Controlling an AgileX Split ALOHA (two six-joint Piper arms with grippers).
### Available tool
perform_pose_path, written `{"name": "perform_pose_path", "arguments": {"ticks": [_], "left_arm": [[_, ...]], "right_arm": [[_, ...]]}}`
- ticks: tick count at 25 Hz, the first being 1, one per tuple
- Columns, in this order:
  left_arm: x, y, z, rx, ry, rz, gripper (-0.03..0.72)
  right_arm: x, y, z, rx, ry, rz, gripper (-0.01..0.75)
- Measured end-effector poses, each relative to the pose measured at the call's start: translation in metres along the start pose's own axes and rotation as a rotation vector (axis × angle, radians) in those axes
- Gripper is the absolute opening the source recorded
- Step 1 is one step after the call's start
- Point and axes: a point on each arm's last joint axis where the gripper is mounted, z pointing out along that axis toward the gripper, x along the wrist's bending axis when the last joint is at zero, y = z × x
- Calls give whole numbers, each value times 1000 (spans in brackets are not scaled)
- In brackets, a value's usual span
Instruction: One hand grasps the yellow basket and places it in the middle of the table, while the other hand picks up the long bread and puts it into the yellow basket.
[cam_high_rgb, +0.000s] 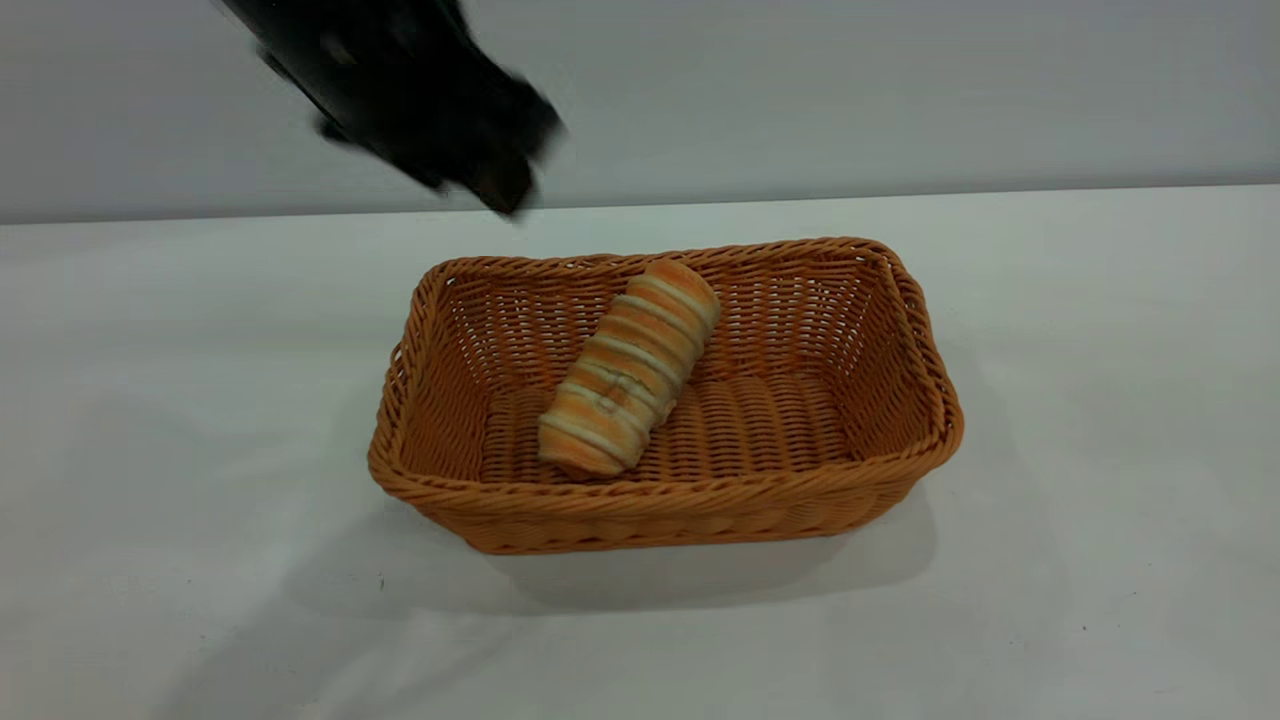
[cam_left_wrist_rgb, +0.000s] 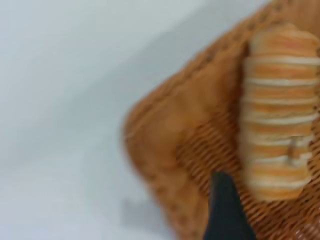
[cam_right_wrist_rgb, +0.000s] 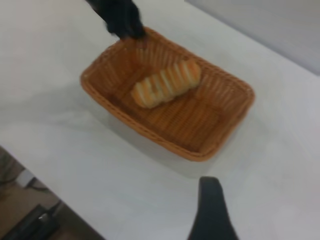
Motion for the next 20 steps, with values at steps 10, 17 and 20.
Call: {"name": "perform_pose_path", "arguments": {"ticks": [10,17,20], "left_arm": [[40,-6,-161,-139,126,-57,515],[34,-55,-239,-195,170,-59,515],[29,-85,-260,-193,173,-74,515]], "right_arm": [[13,-25,-41,-39,-41,-1,586],[19,-50,-51,-38,-74,31,586],[21,-72,-39,-3,-69,51,586]]}}
